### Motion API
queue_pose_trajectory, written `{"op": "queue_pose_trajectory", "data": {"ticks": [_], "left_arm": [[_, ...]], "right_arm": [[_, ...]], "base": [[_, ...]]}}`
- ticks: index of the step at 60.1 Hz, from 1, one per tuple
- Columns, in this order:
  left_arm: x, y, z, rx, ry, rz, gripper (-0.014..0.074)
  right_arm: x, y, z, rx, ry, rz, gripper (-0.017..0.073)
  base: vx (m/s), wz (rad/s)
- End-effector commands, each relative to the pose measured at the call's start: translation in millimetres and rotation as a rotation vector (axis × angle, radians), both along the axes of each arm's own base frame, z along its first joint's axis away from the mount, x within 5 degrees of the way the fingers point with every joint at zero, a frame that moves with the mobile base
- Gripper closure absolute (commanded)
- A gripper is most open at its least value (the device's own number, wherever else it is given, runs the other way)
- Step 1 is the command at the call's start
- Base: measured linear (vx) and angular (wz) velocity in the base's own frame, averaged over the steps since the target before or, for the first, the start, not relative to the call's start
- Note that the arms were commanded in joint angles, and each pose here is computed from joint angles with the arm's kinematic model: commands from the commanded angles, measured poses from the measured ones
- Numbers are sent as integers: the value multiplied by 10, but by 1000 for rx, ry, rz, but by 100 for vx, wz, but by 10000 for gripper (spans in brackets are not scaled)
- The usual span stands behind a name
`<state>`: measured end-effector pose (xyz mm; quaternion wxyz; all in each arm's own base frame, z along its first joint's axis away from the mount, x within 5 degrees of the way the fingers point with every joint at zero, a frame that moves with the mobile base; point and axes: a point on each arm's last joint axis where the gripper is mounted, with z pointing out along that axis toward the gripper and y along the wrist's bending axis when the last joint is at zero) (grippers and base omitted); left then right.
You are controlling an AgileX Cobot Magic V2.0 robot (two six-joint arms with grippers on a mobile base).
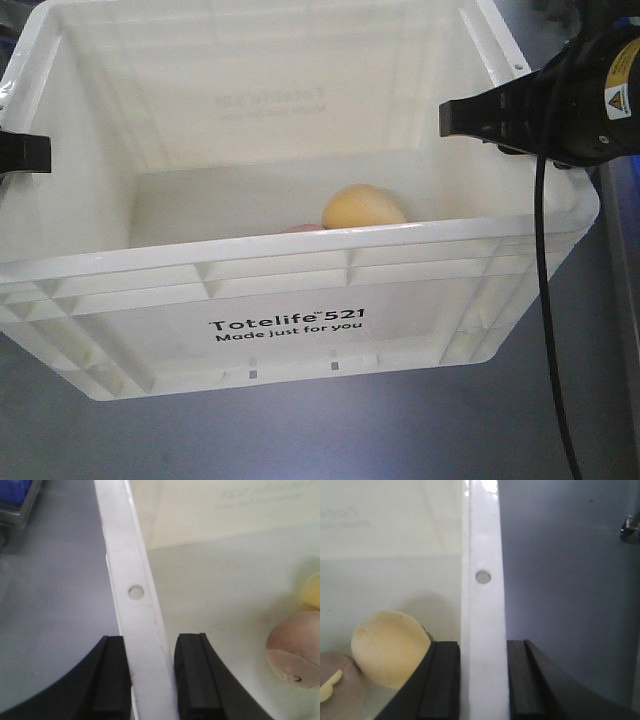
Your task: Place moving items into box and shelve
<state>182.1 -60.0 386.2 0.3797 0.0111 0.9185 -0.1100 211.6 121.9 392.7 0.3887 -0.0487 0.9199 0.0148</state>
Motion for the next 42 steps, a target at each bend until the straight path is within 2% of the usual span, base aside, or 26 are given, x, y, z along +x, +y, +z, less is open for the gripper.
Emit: {"op": "queue_pose_trajectory", "data": {"ticks": [1, 21, 42], "left_arm": [[-25, -12, 284, -53, -198, -29, 489], [-25, -12, 284, -53, -198, -29, 489], [-25, -12, 284, -53, -198, -29, 489]], "right_arm": [[5, -73, 316, 1, -213, 32, 489], [5, -73, 316, 1, -213, 32, 489], [5, -73, 316, 1, -213, 32, 489]], "base": [[22, -65], [24, -53], [33, -18]]}}
